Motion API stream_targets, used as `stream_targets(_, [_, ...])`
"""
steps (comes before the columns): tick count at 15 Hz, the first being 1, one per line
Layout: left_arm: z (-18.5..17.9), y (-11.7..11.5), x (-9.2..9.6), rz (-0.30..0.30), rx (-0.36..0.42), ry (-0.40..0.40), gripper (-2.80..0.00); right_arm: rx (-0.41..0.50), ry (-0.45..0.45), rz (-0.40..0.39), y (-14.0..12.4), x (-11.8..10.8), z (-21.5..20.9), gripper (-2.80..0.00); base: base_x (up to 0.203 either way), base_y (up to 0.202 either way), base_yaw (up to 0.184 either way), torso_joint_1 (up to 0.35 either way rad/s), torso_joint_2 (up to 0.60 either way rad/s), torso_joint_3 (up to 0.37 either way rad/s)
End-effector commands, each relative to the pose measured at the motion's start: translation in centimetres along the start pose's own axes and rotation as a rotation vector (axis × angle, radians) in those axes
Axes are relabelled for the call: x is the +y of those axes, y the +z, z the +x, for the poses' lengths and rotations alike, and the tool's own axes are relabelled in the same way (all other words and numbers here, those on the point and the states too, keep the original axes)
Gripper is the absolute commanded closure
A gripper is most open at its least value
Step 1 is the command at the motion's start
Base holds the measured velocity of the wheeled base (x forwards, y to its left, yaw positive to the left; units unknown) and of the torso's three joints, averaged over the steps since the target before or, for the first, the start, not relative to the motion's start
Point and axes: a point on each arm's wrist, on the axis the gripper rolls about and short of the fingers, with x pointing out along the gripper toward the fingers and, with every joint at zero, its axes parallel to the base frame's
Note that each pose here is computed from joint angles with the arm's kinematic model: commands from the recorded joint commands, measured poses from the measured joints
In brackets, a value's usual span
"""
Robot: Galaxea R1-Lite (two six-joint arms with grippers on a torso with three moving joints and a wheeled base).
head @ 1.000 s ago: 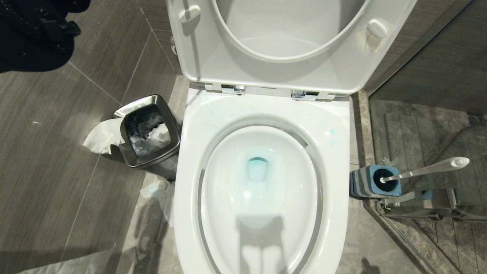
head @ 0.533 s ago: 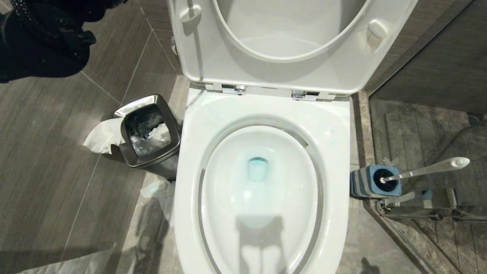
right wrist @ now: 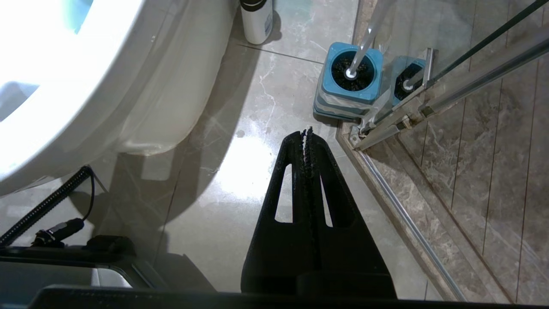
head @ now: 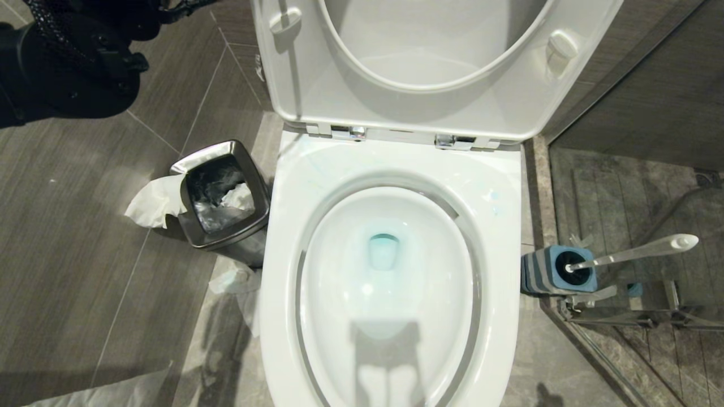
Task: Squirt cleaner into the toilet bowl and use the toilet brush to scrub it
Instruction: Flush the toilet
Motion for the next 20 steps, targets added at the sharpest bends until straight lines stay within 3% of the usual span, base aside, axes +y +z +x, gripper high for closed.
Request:
stream_targets(1, [0.2,-2.7,-0.3,0.015,0.077,-0.04,0.0,0.001,0.0,-0.002,0.0,0.0,0.0,0.0,0.0,0.0,0.0,0.0,0.0,0.0])
stream_targets(6, [0.2,-8.0,-1.0,0.029,0.193,-0.109,0.0,0.001,0.0,0.0,0.0,0.0,0.0,0.0,0.0,0.0,0.0,0.0,0.0,0.0])
stream_targets(11, [-0.2,-12.8,-1.3,0.043,0.28,-0.123,0.0,0.001,0.0,0.0,0.0,0.0,0.0,0.0,0.0,0.0,0.0,0.0,0.0,0.0])
stream_targets(20, [0.0,-11.1,-1.2,0.072,0.25,-0.123,0.0,0.001,0.0,0.0,0.0,0.0,0.0,0.0,0.0,0.0,0.0,0.0,0.0,0.0])
